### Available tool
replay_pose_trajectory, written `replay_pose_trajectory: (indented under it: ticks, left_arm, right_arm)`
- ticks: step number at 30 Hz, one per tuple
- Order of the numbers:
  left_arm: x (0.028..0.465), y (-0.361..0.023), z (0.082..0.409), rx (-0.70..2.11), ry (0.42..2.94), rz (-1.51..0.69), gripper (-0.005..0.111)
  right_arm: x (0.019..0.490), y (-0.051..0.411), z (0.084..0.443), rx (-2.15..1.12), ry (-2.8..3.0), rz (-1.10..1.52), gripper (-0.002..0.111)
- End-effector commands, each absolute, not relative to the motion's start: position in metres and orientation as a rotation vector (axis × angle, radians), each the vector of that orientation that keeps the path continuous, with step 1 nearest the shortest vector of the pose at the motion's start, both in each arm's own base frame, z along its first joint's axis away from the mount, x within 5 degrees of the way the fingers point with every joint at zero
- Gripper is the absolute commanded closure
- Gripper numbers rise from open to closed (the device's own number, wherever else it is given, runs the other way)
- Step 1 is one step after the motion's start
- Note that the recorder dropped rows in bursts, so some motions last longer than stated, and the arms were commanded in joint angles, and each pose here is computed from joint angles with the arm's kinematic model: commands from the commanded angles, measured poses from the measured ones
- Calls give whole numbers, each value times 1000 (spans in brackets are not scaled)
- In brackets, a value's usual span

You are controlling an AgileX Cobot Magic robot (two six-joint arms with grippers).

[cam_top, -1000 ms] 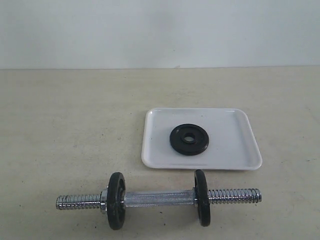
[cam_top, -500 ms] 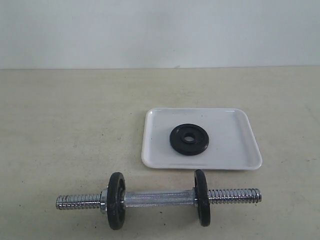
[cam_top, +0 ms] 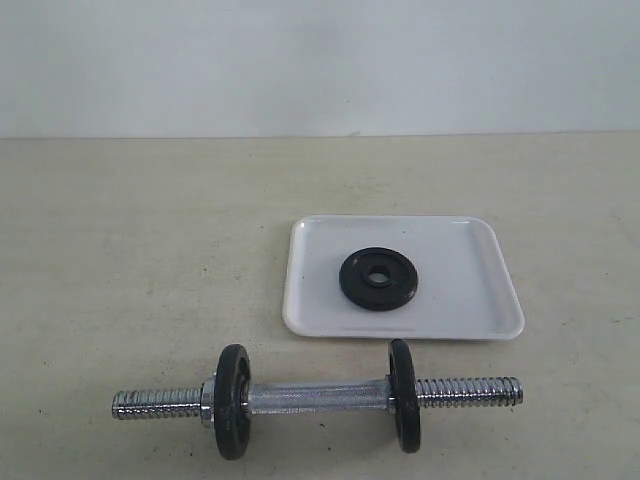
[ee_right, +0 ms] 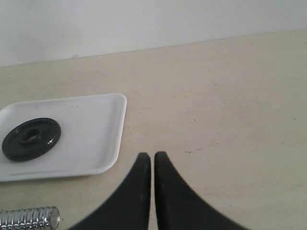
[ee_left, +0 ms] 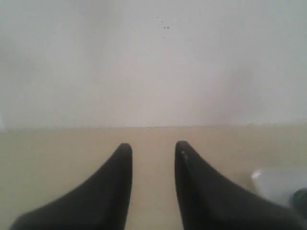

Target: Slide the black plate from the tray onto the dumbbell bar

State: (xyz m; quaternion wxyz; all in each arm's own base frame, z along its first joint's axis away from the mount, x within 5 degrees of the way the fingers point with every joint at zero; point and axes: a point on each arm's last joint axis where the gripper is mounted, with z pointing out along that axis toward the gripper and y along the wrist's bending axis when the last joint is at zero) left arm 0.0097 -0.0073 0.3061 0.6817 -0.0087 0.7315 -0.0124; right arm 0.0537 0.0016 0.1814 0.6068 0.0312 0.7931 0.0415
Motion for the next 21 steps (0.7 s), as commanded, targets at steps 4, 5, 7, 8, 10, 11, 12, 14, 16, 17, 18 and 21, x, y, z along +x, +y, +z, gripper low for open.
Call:
replay_pose_trajectory:
  ticks: [4,5,7,8,10,11,12,14,16,17,18,21]
  left_arm:
    - [10,-7,298,-561,1649,-503,79]
    - [10,-7,298,-553,1657,-493,79]
    - [10,-7,296,-522,1684,-446,79]
    - [9,-6,295,-500,1704,-407,79]
    - [9,-4,291,-444,1754,-315,79]
    - [8,-3,289,-415,1782,-272,79]
    - [8,-3,289,-415,1782,-271,79]
    - [8,-3,290,-377,1774,-245,79]
    - [9,-4,290,-302,1786,-200,79]
    - [9,-4,290,-300,1786,-199,79]
    - [9,-4,289,-300,1787,-199,79]
    - [9,-4,290,-300,1785,-199,79]
  right_arm:
    - [54,2,183,64,1817,95,107]
    - [54,2,183,64,1817,95,107]
    - [54,2,183,64,1817,95,107]
    - [54,2,183,64,1817,95,107]
    - [54,2,183,64,1817,95,107]
    - [54,2,183,64,1817,95,107]
    - [54,2,183,64,1817,95,107]
    - [54,2,183,64,1817,95,107]
    - [54,2,183,64,1817,95,107]
    - [54,2,183,64,1817,95,107]
    - [54,2,183,64,1817,95,107]
    - [54,2,183,64,1817,95,107]
